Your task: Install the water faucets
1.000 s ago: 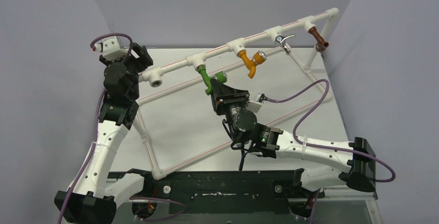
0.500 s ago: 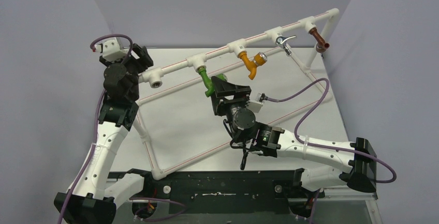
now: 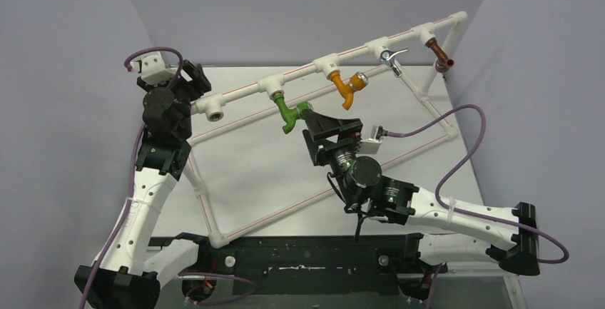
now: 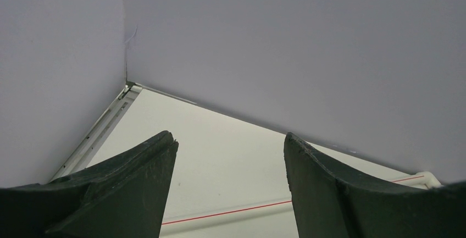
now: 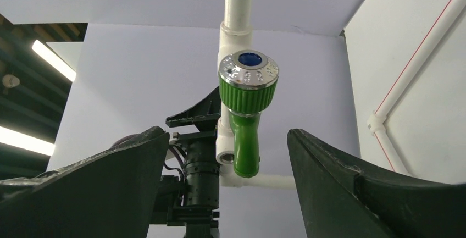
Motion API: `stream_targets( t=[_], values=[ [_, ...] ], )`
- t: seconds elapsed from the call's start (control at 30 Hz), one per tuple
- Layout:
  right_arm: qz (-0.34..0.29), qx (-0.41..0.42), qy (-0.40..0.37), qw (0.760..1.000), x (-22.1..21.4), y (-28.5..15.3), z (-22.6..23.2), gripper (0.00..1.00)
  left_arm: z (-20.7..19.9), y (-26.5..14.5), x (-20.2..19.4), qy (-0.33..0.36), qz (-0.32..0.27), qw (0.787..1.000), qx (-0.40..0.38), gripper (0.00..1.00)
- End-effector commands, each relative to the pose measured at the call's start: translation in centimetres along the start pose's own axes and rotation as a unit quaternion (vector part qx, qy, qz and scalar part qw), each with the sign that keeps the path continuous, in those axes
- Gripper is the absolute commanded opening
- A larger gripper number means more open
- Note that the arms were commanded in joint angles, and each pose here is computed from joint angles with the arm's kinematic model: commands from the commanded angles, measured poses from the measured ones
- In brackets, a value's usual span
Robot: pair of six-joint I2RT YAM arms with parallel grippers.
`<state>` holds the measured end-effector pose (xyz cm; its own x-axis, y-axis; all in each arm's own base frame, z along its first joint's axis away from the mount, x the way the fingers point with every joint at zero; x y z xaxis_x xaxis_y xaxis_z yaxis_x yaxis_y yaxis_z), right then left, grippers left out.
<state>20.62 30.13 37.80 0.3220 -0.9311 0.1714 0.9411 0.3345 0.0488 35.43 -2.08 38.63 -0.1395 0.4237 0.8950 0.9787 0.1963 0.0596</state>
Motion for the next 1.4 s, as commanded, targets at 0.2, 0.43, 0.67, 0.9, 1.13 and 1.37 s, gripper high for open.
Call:
stream_targets(
  t=[0.2, 0.43, 0.67, 0.9, 1.13, 1.37],
  values=[
    [0.013, 0.051, -0.223, 0.973, 3.1, -2.4, 1.3, 0.81, 5.0, -1.8, -9.7, 0.092, 0.172, 0.979, 0.065, 0.69],
    [0.031, 0.127, -0.383, 0.914, 4.2, -2.9, 2.0, 0.8, 5.1, -1.7, -9.8, 0.092, 0.174, 0.978, 0.067, 0.69],
    [0.028, 0.191, -0.549, 0.814, 5.0, -3.9, 3.7, 0.8, 5.1, -1.7, -9.9, 0.09, 0.176, 0.978, 0.065, 0.69],
    [0.027, 0.293, -0.667, 0.684, 4.4, -5.4, 5.6, 0.8, 5.3, -1.6, -9.9, 0.09, 0.177, 0.978, 0.067, 0.69],
    [0.008, 0.379, -0.769, 0.514, 3.6, -6.5, 7.0, 0.8, 5.3, -1.6, -10.0, 0.089, 0.179, 0.978, 0.066, 0.69],
    [-0.01, 0.408, -0.839, 0.36, 3.0, -6.3, 6.9, 0.81, 5.2, -1.6, -10.1, 0.088, 0.181, 0.977, 0.064, 0.69]
  ],
)
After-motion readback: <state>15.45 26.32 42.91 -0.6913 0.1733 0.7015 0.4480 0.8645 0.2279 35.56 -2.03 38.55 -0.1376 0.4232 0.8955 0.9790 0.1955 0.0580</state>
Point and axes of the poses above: each gripper's point midway between its finger pads, its own y axis out along the fingers, its own z axis along the line the jaws close on, x = y × z, the point moved 2 cm from there along -y, back along the fingers, and after that the axes turned 9 degrees about -y, right-handed, at the moved point
